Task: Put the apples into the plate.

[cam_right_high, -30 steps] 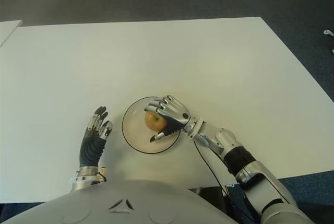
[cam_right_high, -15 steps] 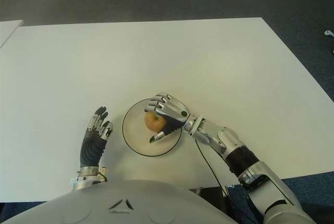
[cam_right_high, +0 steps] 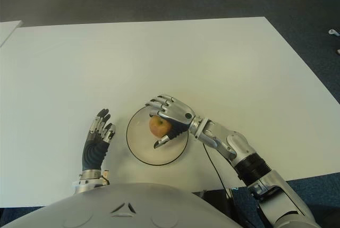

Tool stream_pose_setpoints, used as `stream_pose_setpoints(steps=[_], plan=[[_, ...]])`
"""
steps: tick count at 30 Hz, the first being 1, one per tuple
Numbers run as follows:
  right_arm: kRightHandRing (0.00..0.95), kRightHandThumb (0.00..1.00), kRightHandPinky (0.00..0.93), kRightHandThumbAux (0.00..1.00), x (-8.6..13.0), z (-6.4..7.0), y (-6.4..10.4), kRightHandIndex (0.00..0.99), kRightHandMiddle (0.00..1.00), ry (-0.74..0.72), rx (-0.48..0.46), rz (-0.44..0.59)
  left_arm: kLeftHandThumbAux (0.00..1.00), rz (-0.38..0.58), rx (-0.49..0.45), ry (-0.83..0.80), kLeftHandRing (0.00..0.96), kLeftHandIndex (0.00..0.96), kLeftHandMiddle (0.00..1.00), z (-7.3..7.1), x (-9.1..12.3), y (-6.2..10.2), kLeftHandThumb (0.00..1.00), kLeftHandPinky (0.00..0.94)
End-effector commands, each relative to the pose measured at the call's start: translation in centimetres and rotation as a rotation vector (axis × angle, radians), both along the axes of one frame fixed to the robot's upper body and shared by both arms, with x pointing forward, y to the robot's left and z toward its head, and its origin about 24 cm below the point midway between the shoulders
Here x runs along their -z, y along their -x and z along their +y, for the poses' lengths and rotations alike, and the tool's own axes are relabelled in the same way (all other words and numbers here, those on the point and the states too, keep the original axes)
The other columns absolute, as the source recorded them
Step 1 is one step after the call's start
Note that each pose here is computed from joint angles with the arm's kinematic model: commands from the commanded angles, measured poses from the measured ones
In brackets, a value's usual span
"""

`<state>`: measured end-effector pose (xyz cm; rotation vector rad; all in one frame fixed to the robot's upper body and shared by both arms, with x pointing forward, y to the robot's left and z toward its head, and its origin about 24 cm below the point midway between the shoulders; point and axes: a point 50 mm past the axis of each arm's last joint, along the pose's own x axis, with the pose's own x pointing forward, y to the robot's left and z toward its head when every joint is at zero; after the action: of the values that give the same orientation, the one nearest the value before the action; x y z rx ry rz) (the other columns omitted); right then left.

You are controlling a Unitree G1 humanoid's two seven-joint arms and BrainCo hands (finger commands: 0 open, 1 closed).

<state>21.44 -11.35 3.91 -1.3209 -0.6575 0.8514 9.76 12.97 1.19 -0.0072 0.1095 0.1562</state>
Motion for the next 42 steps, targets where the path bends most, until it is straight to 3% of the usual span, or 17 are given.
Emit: stream_pose_setpoints(steps=[1,7,27,42], plan=[[0.000,0.128,0.000,0.211,-0.6,0.0,-0.2,0.000,0.000,-0.008,0.022,0.037,0.556,-0.005,-0.032,0.026,0.051,0.046,0.046,-0.6,0.1,-0.4,0.112,0.084],[0.000,0.135,0.000,0.214,-1.3,0.1,0.0,0.000,0.000,-0.031,0.034,0.049,0.543,-0.005,-0.039,0.025,0.072,0.053,0.063,-0.6,0.1,-0.3,0.109,0.117],[0.000,0.132,0.000,0.237,-3.9,0.2,-0.4,0.000,0.000,-0.085,0.046,0.010,0.522,-0.006,0.001,0.003,0.045,0.059,0.049,-0.1,0.0,-0.2,0.113,0.061],[0.000,0.102,0.000,0.239,-5.6,-0.7,-0.8,0.000,0.000,-0.102,0.082,0.066,0.538,0.001,0.002,0.021,0.035,0.056,0.044,0.0,-0.1,-0.1,0.123,0.043]])
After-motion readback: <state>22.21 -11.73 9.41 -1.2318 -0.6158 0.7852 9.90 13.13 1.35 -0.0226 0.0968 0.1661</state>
